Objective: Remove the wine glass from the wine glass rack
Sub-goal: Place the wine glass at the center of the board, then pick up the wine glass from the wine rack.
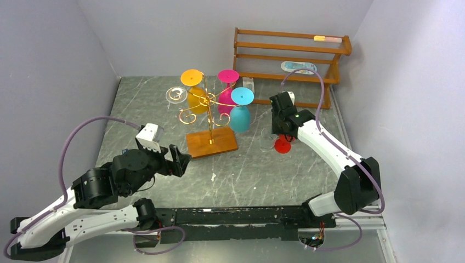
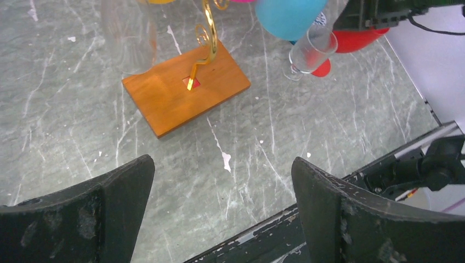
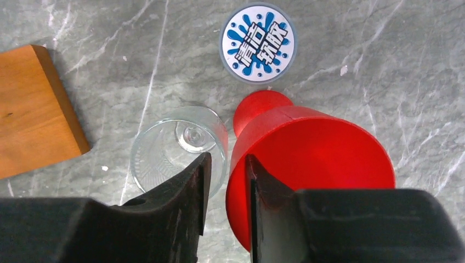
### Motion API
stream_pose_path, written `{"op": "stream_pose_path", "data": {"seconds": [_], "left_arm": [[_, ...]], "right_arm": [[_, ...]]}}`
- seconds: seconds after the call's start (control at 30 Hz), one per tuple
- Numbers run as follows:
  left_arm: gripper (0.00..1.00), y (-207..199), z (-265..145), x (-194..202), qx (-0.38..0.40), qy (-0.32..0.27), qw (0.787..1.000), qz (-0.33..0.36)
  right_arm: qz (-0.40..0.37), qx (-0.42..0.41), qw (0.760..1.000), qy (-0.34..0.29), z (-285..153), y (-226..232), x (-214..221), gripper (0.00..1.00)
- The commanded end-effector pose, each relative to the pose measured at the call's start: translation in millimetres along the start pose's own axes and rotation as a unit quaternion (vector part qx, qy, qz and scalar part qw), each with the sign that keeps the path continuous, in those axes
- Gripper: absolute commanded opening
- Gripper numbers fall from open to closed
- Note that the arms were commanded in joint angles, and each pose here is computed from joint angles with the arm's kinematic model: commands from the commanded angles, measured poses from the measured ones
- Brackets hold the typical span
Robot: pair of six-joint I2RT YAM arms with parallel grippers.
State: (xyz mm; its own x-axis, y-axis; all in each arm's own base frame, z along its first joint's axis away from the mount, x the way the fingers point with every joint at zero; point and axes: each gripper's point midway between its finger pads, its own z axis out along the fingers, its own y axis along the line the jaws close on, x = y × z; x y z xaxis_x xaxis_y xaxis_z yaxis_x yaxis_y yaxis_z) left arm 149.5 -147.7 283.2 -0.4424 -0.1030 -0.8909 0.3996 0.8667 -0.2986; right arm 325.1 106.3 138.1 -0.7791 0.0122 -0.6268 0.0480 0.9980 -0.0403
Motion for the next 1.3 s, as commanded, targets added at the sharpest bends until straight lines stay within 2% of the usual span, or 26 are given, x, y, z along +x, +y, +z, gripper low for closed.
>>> {"op": "stream_pose_path", "data": {"seconds": [0.0, 0.13, 0.3, 0.4, 0.63, 0.73, 0.87, 1.27], "left_arm": [[1.00, 7.0, 7.3, -9.2, -0.050, -0.005, 0.999, -0.009], [1.00, 4.0, 14.4, -11.2, -0.072, 0.009, 0.997, -0.003], [1.00, 17.4, -3.3, -30.3, -0.083, -0.036, 0.995, -0.044], [1.00, 19.6, -8.3, -38.0, -0.077, -0.056, 0.994, -0.050], [1.00, 9.1, -1.1, -52.3, -0.092, -0.041, 0.995, -0.011], [1.00, -7.2, -3.0, -75.6, -0.065, -0.062, 0.996, -0.022], [1.00, -18.9, -9.6, -113.5, -0.069, -0.084, 0.994, -0.023], [1.00, -44.9, 2.3, -192.8, -0.112, -0.143, 0.983, 0.039]], "right_arm": [[0.016, -0.004, 1.000, -0.026, -16.6, -0.8, -21.8, 0.36], [0.024, -0.006, 0.999, -0.047, -33.1, -3.6, -36.3, 0.48], [0.033, -0.019, 0.997, -0.071, -55.1, -5.5, -47.7, 0.59], [0.043, -0.044, 0.995, -0.081, -70.4, -2.6, -49.8, 0.62], [0.067, -0.102, 0.987, -0.106, -104.1, 0.2, -40.6, 0.67], [0.077, -0.115, 0.984, -0.114, -115.9, -2.8, -34.5, 0.68], [0.079, -0.130, 0.982, -0.112, -125.5, -2.9, -27.5, 0.69], [0.089, -0.172, 0.974, -0.119, -149.4, 4.5, -31.4, 0.72]]}}
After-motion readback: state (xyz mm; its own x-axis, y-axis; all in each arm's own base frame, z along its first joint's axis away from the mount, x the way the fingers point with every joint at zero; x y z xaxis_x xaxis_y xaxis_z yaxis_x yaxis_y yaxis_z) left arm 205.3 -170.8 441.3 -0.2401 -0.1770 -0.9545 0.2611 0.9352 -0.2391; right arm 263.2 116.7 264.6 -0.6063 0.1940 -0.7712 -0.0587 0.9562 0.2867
